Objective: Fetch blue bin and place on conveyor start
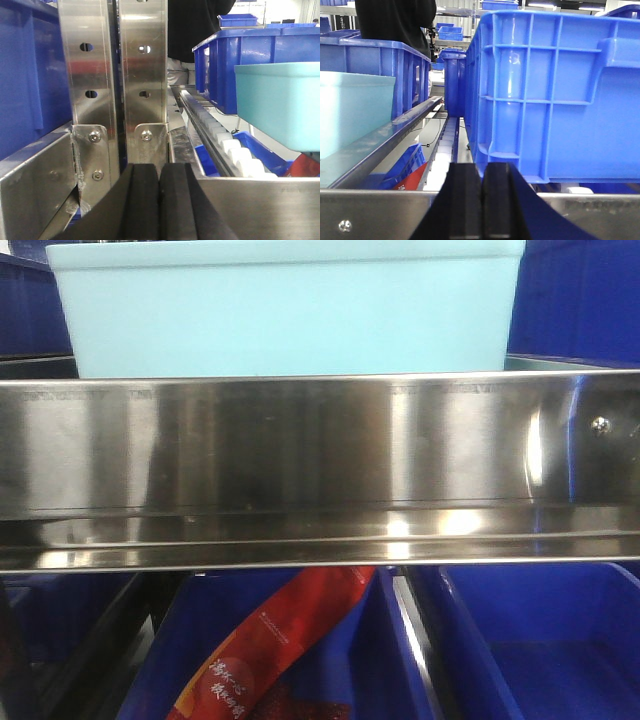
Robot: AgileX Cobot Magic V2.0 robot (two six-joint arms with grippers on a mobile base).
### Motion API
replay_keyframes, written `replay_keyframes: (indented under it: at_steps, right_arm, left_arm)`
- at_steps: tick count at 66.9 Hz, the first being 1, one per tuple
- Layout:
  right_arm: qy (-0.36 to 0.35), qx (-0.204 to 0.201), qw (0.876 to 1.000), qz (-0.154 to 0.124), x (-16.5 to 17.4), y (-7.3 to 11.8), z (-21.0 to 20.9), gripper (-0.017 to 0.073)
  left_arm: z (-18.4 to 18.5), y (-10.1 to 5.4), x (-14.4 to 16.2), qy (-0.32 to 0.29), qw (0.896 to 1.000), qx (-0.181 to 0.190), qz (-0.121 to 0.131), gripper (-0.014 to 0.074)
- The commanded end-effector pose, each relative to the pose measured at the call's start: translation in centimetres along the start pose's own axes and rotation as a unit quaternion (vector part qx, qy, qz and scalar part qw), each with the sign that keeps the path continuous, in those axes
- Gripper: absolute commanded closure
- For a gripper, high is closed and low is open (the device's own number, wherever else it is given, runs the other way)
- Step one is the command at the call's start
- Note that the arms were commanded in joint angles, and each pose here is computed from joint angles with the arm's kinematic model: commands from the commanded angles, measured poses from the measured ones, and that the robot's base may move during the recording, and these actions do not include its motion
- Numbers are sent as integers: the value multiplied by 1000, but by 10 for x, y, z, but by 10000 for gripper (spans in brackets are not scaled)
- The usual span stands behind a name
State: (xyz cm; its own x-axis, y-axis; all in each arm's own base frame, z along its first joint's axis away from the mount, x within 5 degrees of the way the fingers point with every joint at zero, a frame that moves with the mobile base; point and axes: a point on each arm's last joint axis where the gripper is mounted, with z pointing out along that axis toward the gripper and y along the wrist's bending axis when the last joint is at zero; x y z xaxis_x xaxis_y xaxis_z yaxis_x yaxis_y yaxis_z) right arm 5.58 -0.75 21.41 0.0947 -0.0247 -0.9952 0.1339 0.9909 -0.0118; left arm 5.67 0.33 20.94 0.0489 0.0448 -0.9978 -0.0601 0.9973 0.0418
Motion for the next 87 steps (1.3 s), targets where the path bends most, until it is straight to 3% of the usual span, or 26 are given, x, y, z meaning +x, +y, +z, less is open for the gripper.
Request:
replay_keyframes:
  at_steps: [1, 45, 52, 61, 67, 80, 87]
  right_arm:
    - [-11, 3, 1000, -1, -2, 0, 0, 721]
    - [-9, 2, 1000, -1, -2, 0, 0, 721]
    - [-27, 4, 1000, -1, -5, -1, 0, 721]
    - [-49, 5, 999, -1, -9, -1, -1, 721]
    - [-47, 7, 998, 31, -9, -1, -1, 721]
    - [-30, -11, 999, 33, -65, 1, -12, 706]
    - [-22, -16, 999, 31, -97, 2, -13, 521]
  left_arm:
    - [0, 0, -3, -12, 1000, 3, 3, 704]
    - [-1, 0, -8, -43, 999, 1, 3, 704]
    - [-1, 0, -7, -36, 999, 2, -21, 704]
    - [-1, 0, -10, -49, 999, 1, -22, 704]
    - [-2, 1, -15, -81, 996, -1, -22, 704]
    - [-10, 2, -55, -82, 996, 2, -22, 697]
    - [-19, 3, -83, -68, 997, 5, -20, 589]
